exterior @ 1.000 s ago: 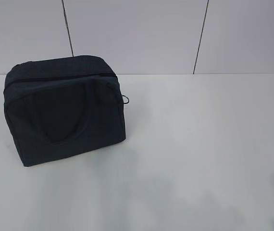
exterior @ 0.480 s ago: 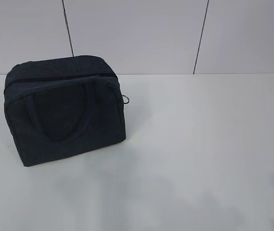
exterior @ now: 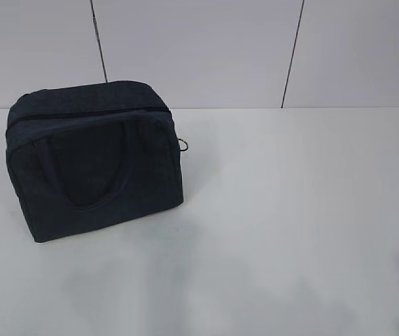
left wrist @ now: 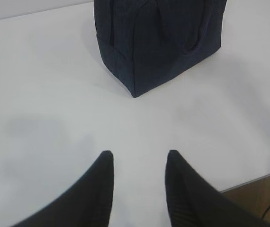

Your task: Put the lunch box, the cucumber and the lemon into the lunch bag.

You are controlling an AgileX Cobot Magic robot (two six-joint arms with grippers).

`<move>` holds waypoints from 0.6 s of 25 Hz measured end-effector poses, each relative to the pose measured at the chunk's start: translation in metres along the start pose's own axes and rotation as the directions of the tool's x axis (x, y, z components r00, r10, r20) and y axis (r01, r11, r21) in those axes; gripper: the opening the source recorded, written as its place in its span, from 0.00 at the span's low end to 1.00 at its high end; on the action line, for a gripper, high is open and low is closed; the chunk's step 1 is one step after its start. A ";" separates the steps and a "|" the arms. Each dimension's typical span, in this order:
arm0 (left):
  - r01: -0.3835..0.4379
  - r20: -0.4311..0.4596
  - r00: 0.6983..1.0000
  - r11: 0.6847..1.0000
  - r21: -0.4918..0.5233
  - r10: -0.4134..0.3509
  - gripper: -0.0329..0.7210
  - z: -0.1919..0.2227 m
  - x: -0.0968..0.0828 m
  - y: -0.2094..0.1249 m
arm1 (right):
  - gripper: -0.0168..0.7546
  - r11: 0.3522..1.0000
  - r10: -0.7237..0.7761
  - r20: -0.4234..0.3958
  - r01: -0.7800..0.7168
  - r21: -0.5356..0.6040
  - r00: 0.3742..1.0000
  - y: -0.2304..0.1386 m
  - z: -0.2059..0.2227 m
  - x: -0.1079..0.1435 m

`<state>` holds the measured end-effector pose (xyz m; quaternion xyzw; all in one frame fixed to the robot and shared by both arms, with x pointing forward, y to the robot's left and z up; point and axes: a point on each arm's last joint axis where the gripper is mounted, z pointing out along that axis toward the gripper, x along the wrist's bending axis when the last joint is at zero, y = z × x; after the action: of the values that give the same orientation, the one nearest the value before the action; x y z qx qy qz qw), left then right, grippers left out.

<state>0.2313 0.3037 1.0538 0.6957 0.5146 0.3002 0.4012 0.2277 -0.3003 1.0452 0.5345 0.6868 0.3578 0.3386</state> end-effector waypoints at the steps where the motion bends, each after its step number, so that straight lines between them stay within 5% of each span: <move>1: 0.000 0.000 1.000 1.000 0.000 0.000 0.40 0.000 0.000 0.000 | 0.59 1.000 0.003 -0.006 -0.003 -0.001 1.000 0.000 0.000 0.001; 15: 0.146 -0.242 0.959 0.989 -0.020 -0.146 0.40 -0.001 0.000 0.000 | 0.59 1.000 0.000 0.000 0.000 0.002 1.000 0.000 0.000 0.000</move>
<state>0.2307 0.3035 1.0540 0.6137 0.6094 0.3531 0.3568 0.2276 -0.3003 1.0450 0.5347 0.6871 0.3573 0.3381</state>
